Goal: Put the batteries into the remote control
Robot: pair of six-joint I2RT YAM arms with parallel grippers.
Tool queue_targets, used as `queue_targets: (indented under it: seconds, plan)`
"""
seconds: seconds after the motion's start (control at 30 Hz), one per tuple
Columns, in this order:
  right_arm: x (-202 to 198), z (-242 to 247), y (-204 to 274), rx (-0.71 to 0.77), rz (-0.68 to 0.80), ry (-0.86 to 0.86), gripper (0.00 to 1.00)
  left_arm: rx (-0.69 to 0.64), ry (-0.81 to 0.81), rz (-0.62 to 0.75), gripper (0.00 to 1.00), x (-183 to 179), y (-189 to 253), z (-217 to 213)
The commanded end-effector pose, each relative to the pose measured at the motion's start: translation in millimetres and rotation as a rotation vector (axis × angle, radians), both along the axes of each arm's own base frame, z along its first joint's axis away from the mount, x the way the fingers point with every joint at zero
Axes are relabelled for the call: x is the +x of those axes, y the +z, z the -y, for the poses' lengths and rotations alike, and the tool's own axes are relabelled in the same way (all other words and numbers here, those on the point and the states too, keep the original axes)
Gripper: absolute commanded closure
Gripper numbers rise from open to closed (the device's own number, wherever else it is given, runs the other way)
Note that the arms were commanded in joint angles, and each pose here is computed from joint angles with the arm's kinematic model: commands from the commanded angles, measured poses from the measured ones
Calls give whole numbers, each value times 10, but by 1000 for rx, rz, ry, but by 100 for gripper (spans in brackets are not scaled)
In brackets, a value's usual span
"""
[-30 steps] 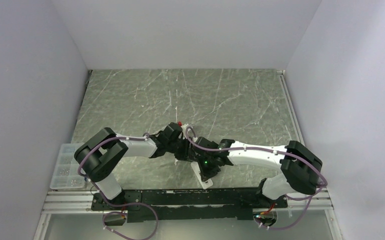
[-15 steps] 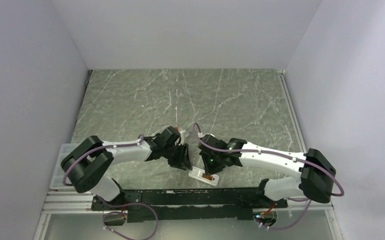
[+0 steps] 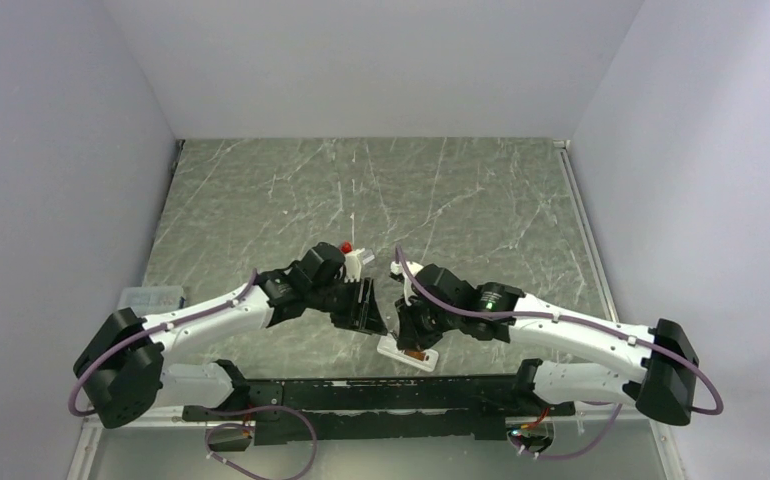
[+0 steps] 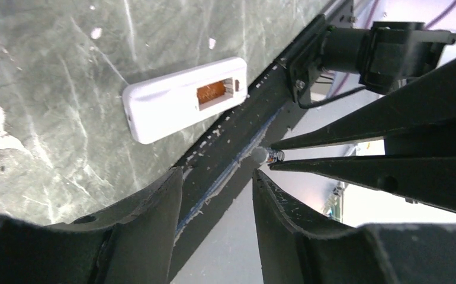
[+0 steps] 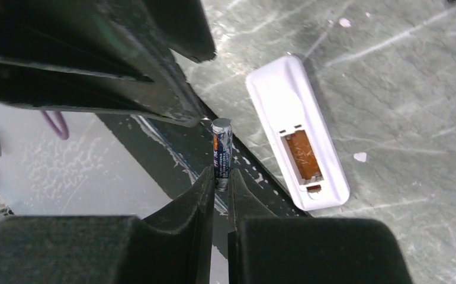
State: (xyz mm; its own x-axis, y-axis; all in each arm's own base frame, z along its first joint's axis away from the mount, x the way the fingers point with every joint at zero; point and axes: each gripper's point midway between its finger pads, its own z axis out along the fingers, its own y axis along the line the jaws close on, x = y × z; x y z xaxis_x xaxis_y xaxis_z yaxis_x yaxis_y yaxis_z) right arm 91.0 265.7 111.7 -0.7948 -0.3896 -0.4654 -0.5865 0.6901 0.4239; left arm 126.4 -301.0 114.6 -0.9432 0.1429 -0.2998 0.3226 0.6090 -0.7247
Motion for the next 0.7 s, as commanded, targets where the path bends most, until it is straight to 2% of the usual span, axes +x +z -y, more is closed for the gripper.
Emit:
queue_targets:
  seconds: [0.0,0.37,0.67]
  plan:
    - [-39,-154,257,118,76,93,100,-106,-55,-9,47,-83,312,92]
    - [-138,-242,289,116,105,147,100,-189,-83,-2,46,-160,564,116]
    - [-121,-305,432,122,172,131,100,-157,-63,-13,46,-168,429,68]
